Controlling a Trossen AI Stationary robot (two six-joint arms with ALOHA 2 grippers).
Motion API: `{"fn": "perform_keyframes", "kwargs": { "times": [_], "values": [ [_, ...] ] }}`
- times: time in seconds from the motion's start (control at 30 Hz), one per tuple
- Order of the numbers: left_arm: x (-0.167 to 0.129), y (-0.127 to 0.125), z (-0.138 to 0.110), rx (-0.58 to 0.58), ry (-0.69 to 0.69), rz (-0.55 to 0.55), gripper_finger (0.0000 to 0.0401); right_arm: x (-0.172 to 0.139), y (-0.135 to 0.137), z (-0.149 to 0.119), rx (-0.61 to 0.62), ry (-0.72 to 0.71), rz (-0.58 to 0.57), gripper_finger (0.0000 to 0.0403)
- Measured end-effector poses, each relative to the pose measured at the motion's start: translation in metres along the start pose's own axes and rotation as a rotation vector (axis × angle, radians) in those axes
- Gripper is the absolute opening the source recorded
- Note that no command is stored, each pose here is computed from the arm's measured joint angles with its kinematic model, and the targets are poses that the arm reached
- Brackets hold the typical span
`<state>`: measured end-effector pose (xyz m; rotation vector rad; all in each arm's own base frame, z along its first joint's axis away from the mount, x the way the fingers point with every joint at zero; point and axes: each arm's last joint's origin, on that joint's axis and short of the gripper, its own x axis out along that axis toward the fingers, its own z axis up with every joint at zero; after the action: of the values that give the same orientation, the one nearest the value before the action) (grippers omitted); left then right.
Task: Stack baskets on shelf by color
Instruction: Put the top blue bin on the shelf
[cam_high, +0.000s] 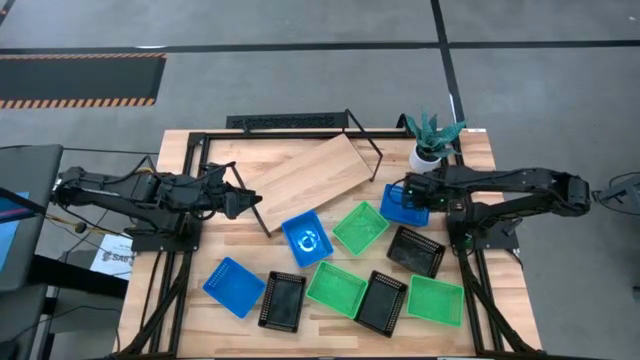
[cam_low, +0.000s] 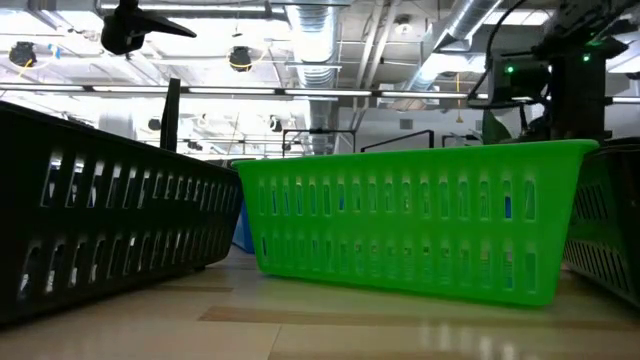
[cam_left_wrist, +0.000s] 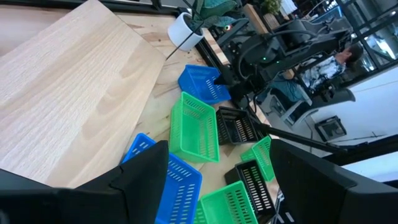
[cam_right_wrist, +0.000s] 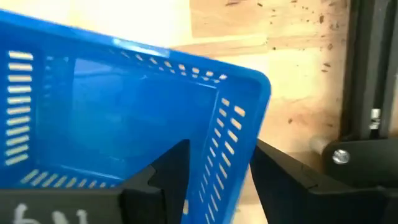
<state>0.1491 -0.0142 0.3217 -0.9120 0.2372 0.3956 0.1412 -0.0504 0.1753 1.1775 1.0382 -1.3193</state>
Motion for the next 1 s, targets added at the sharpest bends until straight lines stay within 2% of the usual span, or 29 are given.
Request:
{"fn": "perform_keyframes", "kwargs": {
  "times": [0.17, 0.4, 0.67, 0.83, 1.0],
  "values": [
    [0.000, 0.000, 0.000, 0.000, 0.000, 0.000, 0.0267, 0.007, -0.004, -0.001, 0.053, 0.003, -0.016, 0.0151],
    [0.000, 0.000, 0.000, 0.009, 0.001, 0.000, 0.0267, 0.009, -0.004, 0.000, 0.064, 0.003, -0.008, 0.0019],
    [0.000, 0.000, 0.000, 0.008, 0.001, 0.000, 0.0267, -0.009, 0.006, 0.002, 0.068, -0.011, 0.039, 0.0009],
    [0.000, 0.000, 0.000, 0.000, 0.001, 0.000, 0.0268, -0.041, 0.018, 0.003, 0.035, -0.073, 0.080, 0.0007],
    [0.000, 0.000, 0.000, 0.007, -0.001, -0.003, 0.0268, -0.080, 0.031, 0.003, 0.007, -0.139, 0.174, 0.0009]
  ]
}}
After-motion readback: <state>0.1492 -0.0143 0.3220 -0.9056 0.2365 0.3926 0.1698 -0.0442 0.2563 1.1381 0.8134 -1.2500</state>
